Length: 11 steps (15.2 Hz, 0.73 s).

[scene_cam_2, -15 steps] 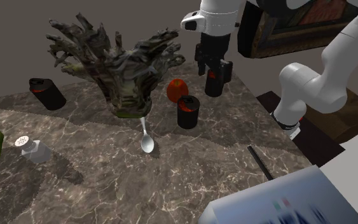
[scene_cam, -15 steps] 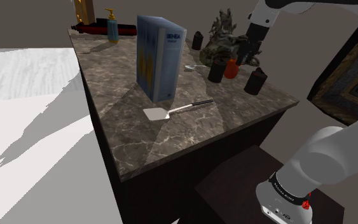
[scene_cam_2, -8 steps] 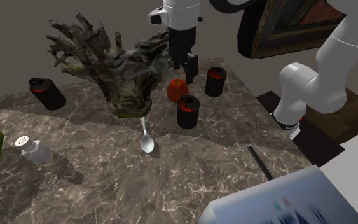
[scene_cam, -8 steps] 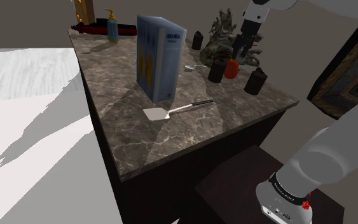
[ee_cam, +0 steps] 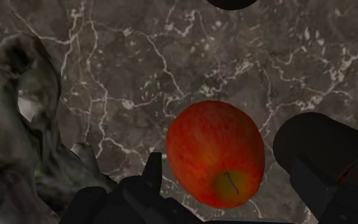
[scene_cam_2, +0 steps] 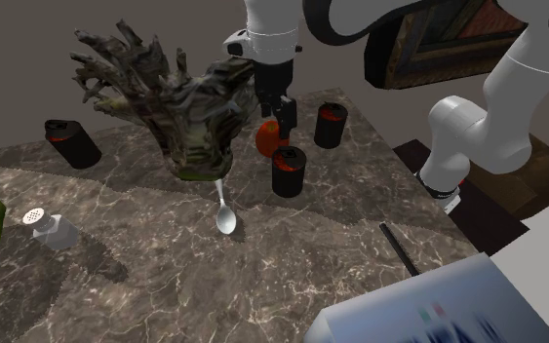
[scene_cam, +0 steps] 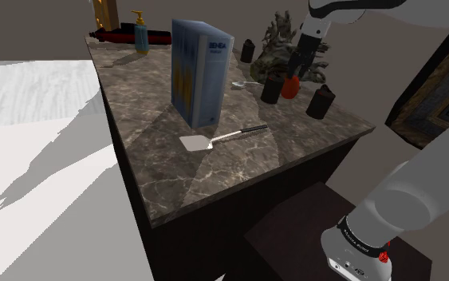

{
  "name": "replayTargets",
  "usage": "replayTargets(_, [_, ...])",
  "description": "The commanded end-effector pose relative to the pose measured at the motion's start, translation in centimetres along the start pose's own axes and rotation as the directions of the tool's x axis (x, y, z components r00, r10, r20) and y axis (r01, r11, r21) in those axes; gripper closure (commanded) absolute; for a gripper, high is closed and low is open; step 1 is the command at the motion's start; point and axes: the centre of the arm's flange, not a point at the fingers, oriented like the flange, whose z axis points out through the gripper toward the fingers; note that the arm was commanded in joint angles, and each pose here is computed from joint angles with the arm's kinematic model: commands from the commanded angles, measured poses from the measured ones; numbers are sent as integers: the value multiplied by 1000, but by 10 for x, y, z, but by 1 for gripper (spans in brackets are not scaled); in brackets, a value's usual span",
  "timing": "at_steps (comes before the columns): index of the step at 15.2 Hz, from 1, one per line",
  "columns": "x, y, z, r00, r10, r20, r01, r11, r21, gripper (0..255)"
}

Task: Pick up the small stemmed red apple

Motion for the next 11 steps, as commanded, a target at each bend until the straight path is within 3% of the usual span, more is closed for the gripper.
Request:
replayTargets(1, [0,2,6,1000,4,3,-4,1000,0,0])
replayTargets(2, [0,1,7,1000,4,3,-4,1000,0,255])
replayTargets(11, [0,2,6,1000,4,3,-4,1000,0,255])
